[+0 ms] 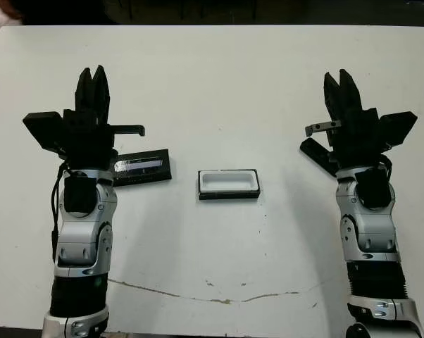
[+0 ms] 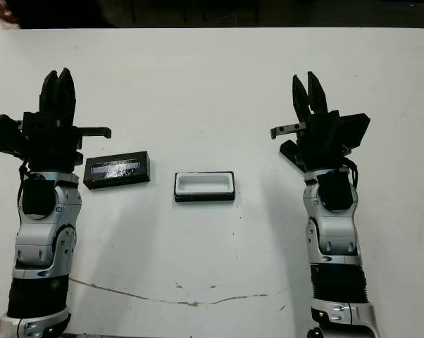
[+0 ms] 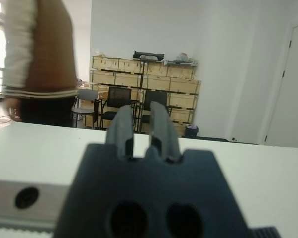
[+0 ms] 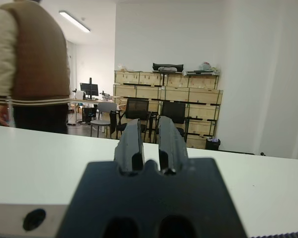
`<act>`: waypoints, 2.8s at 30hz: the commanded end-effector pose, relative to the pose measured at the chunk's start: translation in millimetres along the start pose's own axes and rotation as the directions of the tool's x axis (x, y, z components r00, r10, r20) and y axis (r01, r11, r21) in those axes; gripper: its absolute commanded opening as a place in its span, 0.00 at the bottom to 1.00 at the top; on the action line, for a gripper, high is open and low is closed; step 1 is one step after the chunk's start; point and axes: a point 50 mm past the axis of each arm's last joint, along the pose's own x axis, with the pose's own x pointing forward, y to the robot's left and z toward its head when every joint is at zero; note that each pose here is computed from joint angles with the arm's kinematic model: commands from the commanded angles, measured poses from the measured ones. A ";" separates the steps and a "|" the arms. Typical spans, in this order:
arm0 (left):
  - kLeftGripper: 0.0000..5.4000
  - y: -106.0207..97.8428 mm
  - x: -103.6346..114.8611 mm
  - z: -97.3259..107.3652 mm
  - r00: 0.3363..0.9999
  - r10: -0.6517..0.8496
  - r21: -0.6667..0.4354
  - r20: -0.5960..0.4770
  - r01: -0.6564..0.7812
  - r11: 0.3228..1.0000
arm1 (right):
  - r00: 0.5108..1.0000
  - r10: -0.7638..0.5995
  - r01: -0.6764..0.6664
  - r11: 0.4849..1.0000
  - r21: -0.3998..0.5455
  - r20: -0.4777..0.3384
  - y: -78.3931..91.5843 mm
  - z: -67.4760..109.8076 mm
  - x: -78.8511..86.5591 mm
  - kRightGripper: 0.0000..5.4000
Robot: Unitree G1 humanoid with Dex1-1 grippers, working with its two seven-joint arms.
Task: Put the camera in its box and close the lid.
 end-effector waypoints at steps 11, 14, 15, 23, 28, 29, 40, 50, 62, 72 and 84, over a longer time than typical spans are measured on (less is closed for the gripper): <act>0.00 5.0 -0.3 -12.4 0.998 0.017 0.027 -0.054 -0.015 1.000 | 0.999 0.008 -0.009 0.999 -0.032 -0.040 -4.8 -15.3 -0.1 0.00; 0.00 6.3 -2.0 -11.8 0.999 0.020 0.026 -0.048 -0.018 0.999 | 0.999 0.025 -0.026 0.999 -0.020 -0.029 -12.4 -9.9 0.9 0.00; 0.00 6.7 -2.5 -11.4 0.999 0.021 0.024 -0.045 -0.020 1.000 | 0.999 0.028 -0.028 0.999 -0.016 -0.026 -15.4 -7.5 1.3 0.00; 0.00 9.7 -6.6 -8.2 0.999 0.018 0.028 -0.039 -0.017 0.999 | 0.978 0.178 -0.197 0.961 -0.196 -0.113 -65.0 15.6 5.3 0.00; 0.00 12.5 -8.8 -8.2 0.999 0.018 0.039 -0.043 -0.017 0.999 | 0.918 0.273 -0.343 0.911 -0.228 -0.289 -84.9 19.8 3.0 0.15; 0.00 12.6 -9.0 -8.2 0.999 0.018 0.044 -0.043 -0.016 0.999 | 0.900 0.294 -0.373 0.902 -0.219 -0.320 -86.0 18.3 1.6 0.19; 0.00 13.2 -9.4 -10.0 0.999 0.018 0.066 -0.050 -0.014 0.998 | 0.700 0.454 -0.549 0.836 -0.008 -0.551 -71.5 -1.3 -22.2 0.64; 0.00 14.1 -7.0 -11.8 0.998 0.011 0.076 -0.060 -0.006 0.997 | 0.602 0.452 -0.588 0.809 0.018 -0.658 -58.1 -0.2 -35.6 1.00; 0.00 15.4 -7.4 -13.5 0.998 0.003 0.075 -0.068 0.002 0.997 | 0.555 0.447 -0.565 0.821 0.077 -0.701 -59.7 -13.4 -46.4 1.00; 0.00 14.5 -7.4 -15.1 0.997 0.002 0.063 -0.078 0.003 0.998 | 0.564 0.466 -0.527 0.839 0.138 -0.681 -58.6 -24.6 -49.9 1.00; 0.00 14.5 -10.1 -16.9 0.996 -0.004 0.046 -0.090 0.008 0.999 | 0.602 0.446 -0.458 0.872 0.171 -0.662 -57.3 -32.5 -51.7 1.00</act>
